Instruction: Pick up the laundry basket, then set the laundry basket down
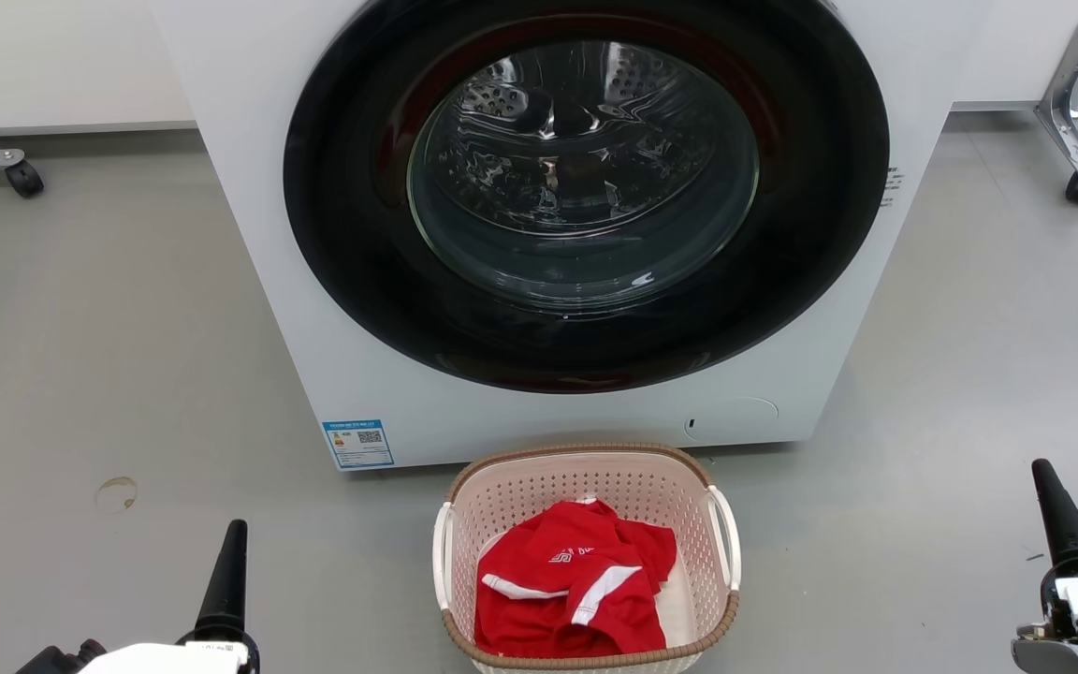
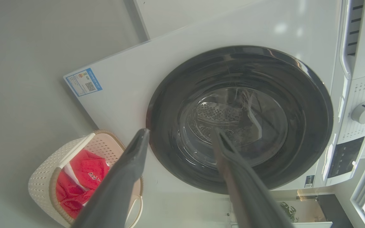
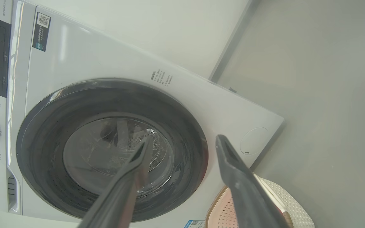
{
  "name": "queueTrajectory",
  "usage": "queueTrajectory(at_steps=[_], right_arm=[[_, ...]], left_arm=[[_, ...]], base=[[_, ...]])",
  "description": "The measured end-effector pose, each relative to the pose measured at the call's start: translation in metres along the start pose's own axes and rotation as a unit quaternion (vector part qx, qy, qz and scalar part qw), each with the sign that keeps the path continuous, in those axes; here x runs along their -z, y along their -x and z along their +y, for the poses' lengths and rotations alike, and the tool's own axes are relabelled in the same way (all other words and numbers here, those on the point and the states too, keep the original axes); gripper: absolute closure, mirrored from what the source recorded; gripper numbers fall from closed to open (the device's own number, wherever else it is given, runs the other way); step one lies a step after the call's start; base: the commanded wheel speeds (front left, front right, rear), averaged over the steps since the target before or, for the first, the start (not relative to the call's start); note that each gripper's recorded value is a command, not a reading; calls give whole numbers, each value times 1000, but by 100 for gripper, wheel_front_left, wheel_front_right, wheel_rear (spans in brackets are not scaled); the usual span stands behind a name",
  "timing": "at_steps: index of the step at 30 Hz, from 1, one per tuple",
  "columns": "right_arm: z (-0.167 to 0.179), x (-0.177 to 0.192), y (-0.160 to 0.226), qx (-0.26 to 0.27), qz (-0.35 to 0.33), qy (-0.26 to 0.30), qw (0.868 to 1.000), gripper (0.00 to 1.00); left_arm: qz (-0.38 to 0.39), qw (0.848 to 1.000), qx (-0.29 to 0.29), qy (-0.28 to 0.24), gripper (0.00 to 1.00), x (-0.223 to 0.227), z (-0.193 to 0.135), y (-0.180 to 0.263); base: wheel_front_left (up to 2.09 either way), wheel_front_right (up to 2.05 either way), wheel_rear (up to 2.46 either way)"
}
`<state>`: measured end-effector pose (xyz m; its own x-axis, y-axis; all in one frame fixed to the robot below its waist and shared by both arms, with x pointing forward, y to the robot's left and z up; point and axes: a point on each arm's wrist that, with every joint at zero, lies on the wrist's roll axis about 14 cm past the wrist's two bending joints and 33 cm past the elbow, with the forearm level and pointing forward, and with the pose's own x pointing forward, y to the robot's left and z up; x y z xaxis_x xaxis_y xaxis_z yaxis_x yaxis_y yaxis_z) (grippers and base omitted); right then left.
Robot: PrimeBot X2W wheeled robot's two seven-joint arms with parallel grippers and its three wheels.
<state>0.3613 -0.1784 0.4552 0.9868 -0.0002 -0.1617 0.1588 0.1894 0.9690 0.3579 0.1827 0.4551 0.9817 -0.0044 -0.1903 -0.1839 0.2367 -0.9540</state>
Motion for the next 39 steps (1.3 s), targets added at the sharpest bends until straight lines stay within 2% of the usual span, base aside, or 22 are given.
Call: queueTrajectory(at_steps=[12, 13, 31, 39], right_arm=[[5, 1, -1, -7, 10, 102, 995, 0], [7, 1, -2, -11, 12, 125, 992, 0], [25, 11, -4, -40, 23, 226, 973, 0], [29, 13, -3, -49, 25, 270, 961, 0]], left_arm=[[32, 992, -14, -125, 0, 4, 0, 2], [37, 989, -13, -143, 0, 5, -2, 2], [60, 966, -4, -253, 0, 11, -11, 9], [55, 950, 2, -306, 0, 8, -18, 10]], base=[[0, 0, 0], [0, 0, 0], [0, 0, 0], [0, 0, 0]])
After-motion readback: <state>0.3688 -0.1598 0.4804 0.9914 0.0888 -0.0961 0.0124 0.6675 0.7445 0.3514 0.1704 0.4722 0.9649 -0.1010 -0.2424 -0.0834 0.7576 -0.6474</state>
